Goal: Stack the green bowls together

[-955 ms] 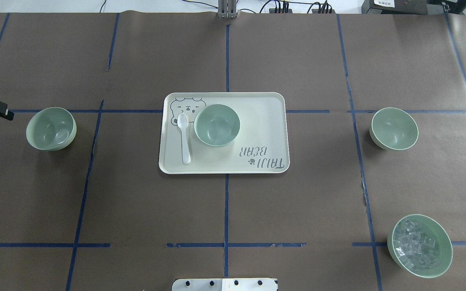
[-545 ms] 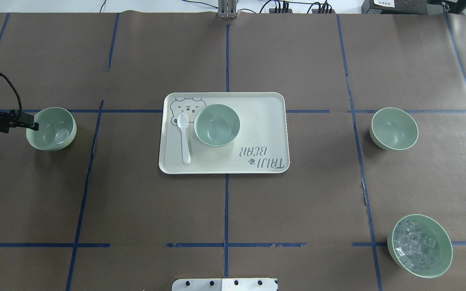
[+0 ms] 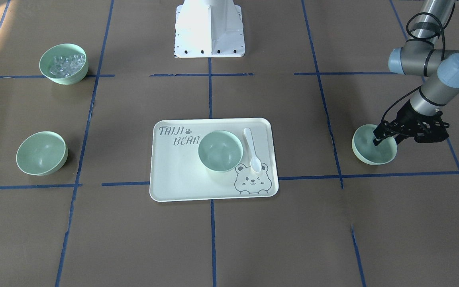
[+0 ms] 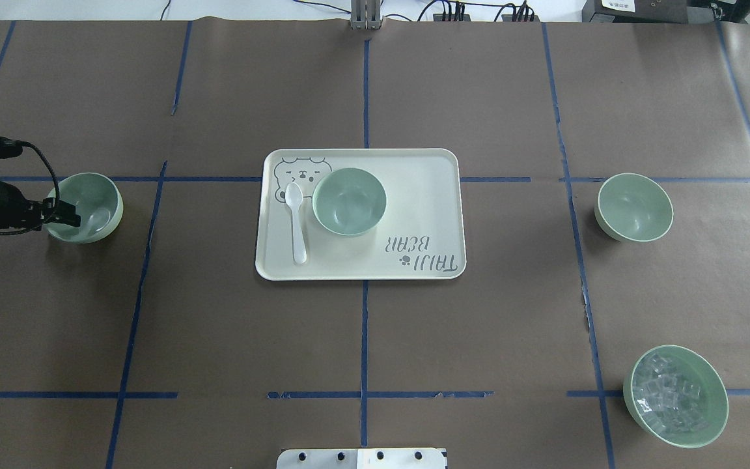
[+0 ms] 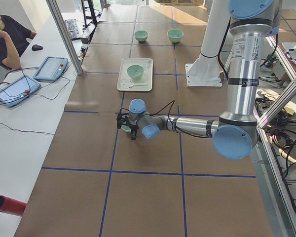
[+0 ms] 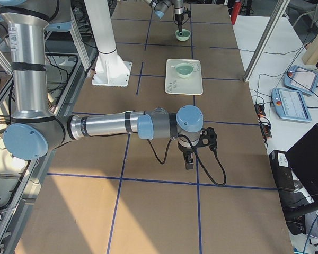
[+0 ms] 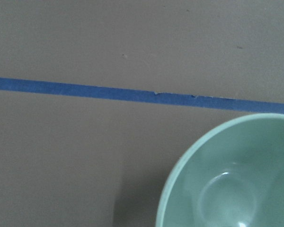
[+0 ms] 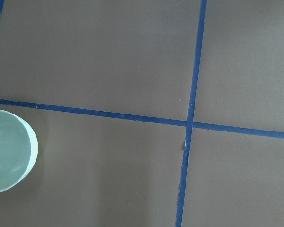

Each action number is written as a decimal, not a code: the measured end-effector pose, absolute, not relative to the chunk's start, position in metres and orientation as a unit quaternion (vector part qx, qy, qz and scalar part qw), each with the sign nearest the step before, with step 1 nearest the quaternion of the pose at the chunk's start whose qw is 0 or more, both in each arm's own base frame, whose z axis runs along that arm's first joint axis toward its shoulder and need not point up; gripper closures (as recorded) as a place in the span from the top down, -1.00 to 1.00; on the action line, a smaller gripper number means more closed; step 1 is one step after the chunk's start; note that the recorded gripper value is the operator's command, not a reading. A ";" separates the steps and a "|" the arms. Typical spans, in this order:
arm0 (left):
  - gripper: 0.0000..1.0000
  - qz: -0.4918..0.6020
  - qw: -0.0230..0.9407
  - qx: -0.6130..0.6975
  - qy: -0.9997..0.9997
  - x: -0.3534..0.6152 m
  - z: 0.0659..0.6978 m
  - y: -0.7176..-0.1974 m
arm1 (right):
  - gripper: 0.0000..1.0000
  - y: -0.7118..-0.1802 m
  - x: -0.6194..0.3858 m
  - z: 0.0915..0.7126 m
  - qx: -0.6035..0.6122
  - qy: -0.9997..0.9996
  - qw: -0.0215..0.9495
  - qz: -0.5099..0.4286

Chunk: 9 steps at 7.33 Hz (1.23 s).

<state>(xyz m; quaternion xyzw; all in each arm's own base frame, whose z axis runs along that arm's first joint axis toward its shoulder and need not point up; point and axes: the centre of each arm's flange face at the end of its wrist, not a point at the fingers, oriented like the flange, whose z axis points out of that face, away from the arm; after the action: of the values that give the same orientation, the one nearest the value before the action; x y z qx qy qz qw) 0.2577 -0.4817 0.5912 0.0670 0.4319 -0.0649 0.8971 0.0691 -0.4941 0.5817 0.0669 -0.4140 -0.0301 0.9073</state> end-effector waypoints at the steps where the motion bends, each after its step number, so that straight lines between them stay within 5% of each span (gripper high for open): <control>1: -1.00 -0.063 0.896 0.068 0.434 0.257 0.589 -0.481 | 1.00 -0.494 0.069 0.581 0.066 -0.416 0.906 -0.030; 6: -1.00 -0.058 0.884 0.025 0.463 0.237 0.556 -0.469 | 1.00 -0.505 0.036 0.566 0.046 -0.443 0.895 -0.020; 9: -1.00 -0.120 0.881 -0.004 0.458 0.235 0.443 -0.508 | 1.00 -0.525 -0.053 0.531 0.045 -0.438 0.898 -0.002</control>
<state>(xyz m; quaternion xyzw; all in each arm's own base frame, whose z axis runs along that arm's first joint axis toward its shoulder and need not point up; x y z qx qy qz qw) 0.2346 -0.5080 0.4427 -0.0040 0.4577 -0.1203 0.8809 -0.0530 -0.5254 0.5307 0.0450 -0.4379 -0.0018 0.8979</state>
